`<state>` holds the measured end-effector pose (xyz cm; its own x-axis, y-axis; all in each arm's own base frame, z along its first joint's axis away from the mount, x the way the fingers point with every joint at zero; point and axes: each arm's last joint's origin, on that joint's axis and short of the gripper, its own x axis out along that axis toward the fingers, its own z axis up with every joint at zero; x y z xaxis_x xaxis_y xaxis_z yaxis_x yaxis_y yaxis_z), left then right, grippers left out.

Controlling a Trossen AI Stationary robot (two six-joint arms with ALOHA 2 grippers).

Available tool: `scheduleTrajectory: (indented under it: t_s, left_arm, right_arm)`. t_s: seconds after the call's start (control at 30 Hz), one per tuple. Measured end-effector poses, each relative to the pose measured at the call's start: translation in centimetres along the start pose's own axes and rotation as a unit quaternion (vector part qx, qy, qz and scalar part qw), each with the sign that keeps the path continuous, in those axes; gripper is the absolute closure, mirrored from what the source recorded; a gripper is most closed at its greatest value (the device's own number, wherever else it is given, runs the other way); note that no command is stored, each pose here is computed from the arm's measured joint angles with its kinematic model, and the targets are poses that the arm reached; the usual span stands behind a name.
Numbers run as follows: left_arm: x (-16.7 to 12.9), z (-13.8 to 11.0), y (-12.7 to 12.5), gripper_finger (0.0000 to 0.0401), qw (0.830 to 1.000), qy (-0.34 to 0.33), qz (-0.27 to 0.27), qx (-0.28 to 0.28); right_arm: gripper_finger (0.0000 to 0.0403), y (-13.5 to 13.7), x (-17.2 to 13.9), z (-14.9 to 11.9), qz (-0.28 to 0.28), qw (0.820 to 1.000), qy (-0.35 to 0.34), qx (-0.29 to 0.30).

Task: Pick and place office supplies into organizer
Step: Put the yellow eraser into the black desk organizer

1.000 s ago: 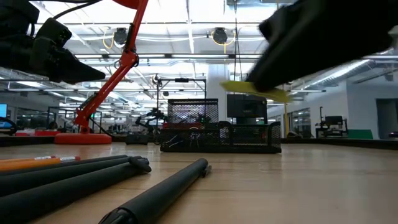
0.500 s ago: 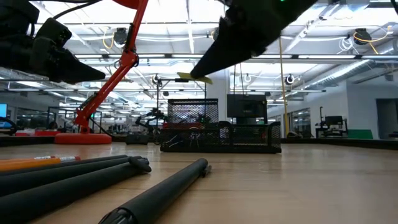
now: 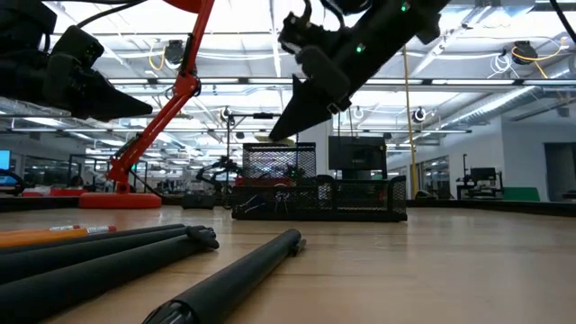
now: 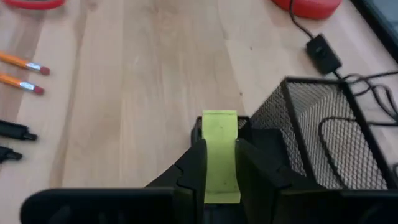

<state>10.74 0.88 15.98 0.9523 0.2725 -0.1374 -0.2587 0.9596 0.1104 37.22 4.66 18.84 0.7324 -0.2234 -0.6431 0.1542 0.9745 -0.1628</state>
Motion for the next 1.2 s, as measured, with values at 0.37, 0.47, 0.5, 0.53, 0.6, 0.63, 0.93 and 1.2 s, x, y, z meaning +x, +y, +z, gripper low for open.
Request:
scheduleTrajectory:
  t_s: [0.37, 0.47, 0.5, 0.53, 0.6, 0.63, 0.93, 1.2]
  left_arm:
    - [0.0, 0.0, 0.0, 0.0354, 1.0, 0.0, 0.0, 0.0]
    - [0.0, 0.0, 0.0, 0.0354, 1.0, 0.0, 0.0, 0.0]
    - [0.0, 0.0, 0.0, 0.0354, 1.0, 0.0, 0.0, 0.0]
    - [0.0, 0.0, 0.0, 0.0354, 1.0, 0.0, 0.0, 0.0]
    - [0.0, 0.0, 0.0, 0.0354, 1.0, 0.0, 0.0, 0.0]
    - [0.0, 0.0, 0.0, 0.0354, 1.0, 0.0, 0.0, 0.0]
    - [0.0, 0.0, 0.0, 0.0354, 1.0, 0.0, 0.0, 0.0]
    - [0.0, 0.0, 0.0, 0.0354, 1.0, 0.0, 0.0, 0.0]
  right_arm:
    - [0.0335, -1.4, 1.6, -1.1, -0.02, 0.999, 0.039, -0.006]
    - [0.0335, -1.5, 1.8, -1.4, -0.021, 0.999, 0.048, -0.009]
    - [0.0335, -1.5, 2.0, -1.4, -0.022, 0.999, 0.047, -0.008]
    - [0.0335, -1.4, 2.1, -1.5, -0.021, 0.999, 0.048, -0.008]
    - [0.0335, -1.4, 2.2, -1.7, -0.02, 0.998, 0.056, -0.01]
    - [0.0335, -1.3, 2.3, -1.8, -0.014, 0.998, 0.056, -0.009]
    - [0.0335, -1.1, 3.1, -2.4, -0.009, 0.997, 0.069, -0.012]
    - [0.0335, -0.9, 3.8, -3.0, -0.01, 0.997, 0.08, -0.01]
